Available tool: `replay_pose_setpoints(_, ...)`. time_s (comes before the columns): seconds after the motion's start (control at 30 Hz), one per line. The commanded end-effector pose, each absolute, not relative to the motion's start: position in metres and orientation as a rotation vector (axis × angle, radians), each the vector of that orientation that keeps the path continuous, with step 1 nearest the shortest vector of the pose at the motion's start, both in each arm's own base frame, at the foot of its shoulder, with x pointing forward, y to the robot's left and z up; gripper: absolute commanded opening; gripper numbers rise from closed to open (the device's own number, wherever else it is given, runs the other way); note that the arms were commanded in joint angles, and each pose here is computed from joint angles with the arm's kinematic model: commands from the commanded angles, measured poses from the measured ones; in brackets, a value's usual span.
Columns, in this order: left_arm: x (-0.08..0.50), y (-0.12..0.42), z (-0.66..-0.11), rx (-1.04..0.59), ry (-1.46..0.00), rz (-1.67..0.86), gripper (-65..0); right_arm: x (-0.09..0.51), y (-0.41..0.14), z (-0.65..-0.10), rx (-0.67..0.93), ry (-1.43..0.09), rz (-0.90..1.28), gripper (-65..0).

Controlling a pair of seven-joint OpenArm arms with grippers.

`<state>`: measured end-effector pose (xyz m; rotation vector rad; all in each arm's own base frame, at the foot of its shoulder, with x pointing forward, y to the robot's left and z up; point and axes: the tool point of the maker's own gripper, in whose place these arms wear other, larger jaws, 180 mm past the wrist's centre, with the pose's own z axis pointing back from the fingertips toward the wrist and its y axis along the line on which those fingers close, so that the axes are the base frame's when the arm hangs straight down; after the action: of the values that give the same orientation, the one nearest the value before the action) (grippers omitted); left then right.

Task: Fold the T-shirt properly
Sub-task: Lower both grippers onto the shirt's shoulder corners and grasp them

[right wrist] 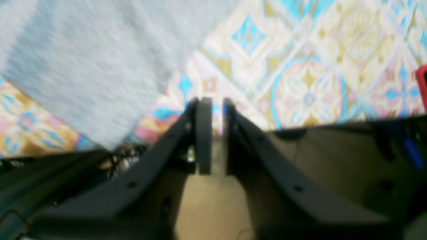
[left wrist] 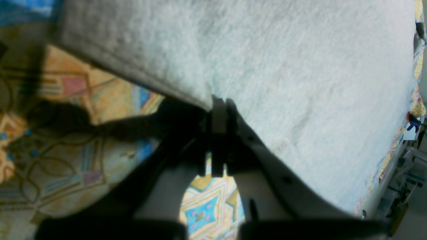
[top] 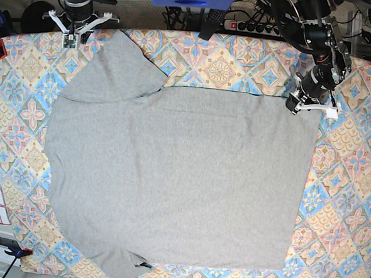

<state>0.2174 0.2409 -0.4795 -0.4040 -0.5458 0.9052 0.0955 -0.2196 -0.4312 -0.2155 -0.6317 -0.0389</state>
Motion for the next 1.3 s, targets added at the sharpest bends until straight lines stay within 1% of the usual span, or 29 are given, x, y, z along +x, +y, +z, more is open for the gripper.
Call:
replay_pose_setpoints(0.0, 0.211, 0.244, -0.48, -0.386, -0.529, 0.899, -65.0, 0.109, -0.221, -0.422, -0.223, -0.686, -0.034, -56.2)
replay_pose_setpoints(0.2, 0.205, 0.246, -0.483, -0.377, -0.521, 0.903, -65.0, 0.126, -0.221, -0.423, -0.216, -0.683, -0.048, -52.0)
replay_pose_setpoints(0.37, 0.205, 0.246, -0.482, -0.377, -0.522, 0.903, -65.0, 0.136, -0.221, -0.429, -0.207, -0.619, -0.069, -46.2)
replay_pose_setpoints(0.43, 0.205, 0.245, -0.483, -0.378, -0.521, 0.904, -65.0, 0.142, -0.217, -0.43, -0.174, -0.615, -0.098, -44.0)
replay_pose_setpoints(0.57, 0.206, 0.245, -0.482, -0.379, -0.523, 0.904, -65.0, 0.163, -0.201, -0.427, -0.026, -0.639, -0.207, -40.1)
replay_pose_setpoints(0.63, 0.206, 0.245, -0.482, -0.379, -0.523, 0.904, -65.0, 0.174, -0.193, -0.424, 0.041, -0.661, -0.25, -39.8)
replay_pose_setpoints(0.8, 0.206, 0.246, -0.482, -0.377, -0.523, 0.903, -65.0, 0.165, -0.186, -0.444, 0.109, -0.601, -0.313, -39.6)
replay_pose_setpoints(0.9, 0.206, 0.246, -0.482, -0.376, -0.524, 0.902, -65.0, 0.157, -0.186, -0.454, 0.11, -0.57, -0.324, -39.6)
replay_pose_setpoints(1.27, 0.206, 0.246, -0.482, -0.377, -0.523, 0.901, -65.0, 0.155, -0.187, -0.458, 0.107, -0.561, -0.326, -39.5)
